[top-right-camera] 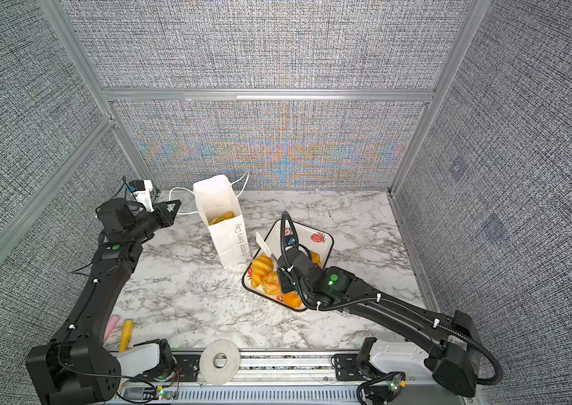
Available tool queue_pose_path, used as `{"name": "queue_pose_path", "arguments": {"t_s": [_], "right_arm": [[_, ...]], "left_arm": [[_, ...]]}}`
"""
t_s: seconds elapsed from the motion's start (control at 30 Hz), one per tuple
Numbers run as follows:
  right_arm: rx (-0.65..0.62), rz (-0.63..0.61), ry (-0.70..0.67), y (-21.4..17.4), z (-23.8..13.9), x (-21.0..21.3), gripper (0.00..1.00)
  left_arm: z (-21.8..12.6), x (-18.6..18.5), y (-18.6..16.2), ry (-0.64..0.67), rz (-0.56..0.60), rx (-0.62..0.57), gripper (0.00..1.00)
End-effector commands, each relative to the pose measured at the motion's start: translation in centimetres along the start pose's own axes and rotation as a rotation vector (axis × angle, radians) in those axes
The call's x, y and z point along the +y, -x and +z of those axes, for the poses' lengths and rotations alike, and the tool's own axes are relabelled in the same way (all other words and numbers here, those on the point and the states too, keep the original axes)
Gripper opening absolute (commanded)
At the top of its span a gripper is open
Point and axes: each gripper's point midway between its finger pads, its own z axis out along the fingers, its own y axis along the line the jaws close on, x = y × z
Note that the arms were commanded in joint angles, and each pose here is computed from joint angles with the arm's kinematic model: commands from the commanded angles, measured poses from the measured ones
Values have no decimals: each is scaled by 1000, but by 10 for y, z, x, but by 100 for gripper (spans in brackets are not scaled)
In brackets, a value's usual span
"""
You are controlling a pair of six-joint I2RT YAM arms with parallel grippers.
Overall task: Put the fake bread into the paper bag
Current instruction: 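Lower the tongs with the right gripper onto the round knotted bun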
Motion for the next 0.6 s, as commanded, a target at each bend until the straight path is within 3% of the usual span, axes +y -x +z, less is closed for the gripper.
{"name": "queue_pose_path", "arguments": {"t_s": [0.0, 0.57], "right_arm": [[47, -6, -11, -13, 0, -3, 47], [229, -122, -26, -54, 7, -9, 50]], "left_arm": [[1, -2, 1, -16, 9, -7, 0], [3, -1, 0, -18, 4, -2, 0]]}}
